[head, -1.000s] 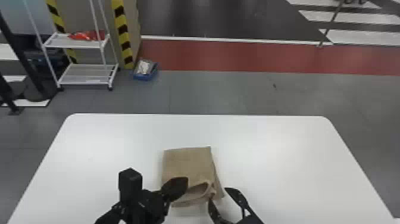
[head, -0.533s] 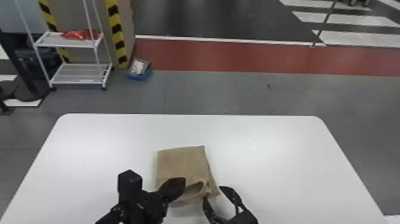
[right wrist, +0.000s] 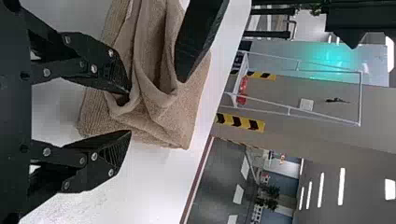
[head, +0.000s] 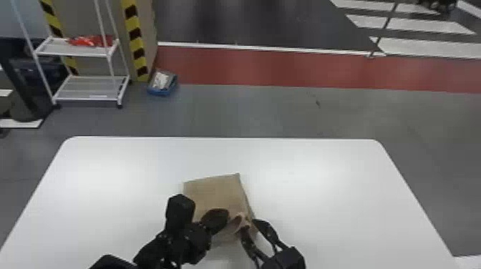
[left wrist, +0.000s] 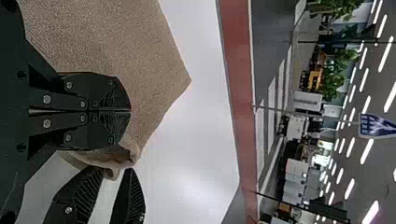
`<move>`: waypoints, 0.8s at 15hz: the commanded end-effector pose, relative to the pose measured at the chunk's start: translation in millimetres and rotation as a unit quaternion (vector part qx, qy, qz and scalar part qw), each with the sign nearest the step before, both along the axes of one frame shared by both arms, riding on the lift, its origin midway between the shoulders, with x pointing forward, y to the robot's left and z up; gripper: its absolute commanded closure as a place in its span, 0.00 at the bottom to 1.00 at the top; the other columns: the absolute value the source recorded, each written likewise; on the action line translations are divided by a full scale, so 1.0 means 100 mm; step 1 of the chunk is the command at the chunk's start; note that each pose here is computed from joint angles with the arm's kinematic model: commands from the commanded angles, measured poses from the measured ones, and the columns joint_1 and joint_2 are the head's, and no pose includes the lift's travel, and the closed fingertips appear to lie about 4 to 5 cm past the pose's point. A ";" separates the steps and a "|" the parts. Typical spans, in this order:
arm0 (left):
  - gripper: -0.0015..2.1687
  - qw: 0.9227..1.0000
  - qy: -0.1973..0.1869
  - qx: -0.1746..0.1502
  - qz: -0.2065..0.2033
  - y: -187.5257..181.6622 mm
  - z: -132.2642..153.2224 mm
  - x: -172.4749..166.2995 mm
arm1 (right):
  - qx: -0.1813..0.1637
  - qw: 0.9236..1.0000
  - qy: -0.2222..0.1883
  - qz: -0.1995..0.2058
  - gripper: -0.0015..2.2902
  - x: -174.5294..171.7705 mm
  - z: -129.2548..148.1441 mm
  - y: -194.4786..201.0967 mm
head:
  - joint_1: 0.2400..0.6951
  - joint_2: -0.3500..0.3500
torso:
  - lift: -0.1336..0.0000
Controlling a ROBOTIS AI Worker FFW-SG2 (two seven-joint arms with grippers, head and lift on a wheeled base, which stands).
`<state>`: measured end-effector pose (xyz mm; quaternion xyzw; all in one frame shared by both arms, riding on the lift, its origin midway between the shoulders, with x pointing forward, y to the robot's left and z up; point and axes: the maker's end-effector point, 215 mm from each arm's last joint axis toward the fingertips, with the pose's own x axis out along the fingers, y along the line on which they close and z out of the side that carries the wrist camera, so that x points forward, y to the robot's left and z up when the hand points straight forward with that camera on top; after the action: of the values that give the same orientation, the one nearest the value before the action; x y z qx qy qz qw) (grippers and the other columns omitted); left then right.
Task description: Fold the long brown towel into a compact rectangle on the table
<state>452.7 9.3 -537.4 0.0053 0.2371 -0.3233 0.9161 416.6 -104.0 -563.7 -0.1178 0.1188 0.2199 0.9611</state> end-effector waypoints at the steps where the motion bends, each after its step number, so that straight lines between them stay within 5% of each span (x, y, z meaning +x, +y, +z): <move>1: 0.92 0.999 0.008 0.032 -0.005 0.01 -0.12 0.02 | 0.002 1.000 -0.001 -0.001 0.48 0.03 0.01 0.00 | 1.00 0.33 | 1.00; 7: 0.92 0.999 0.013 0.050 0.008 0.15 -0.20 0.11 | 0.016 1.000 0.000 -0.014 0.55 0.07 0.03 -0.04 | 1.00 0.34 | 1.00; 12: 0.92 0.998 0.017 0.052 0.010 0.18 -0.22 0.11 | 0.012 0.996 -0.001 -0.090 0.55 -0.01 -0.02 -0.39 | 1.00 0.32 | 1.00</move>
<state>465.2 27.1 -558.0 0.0456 0.2669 -0.3018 0.9141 418.3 -136.1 -564.1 -0.0978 0.1222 0.1437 0.9772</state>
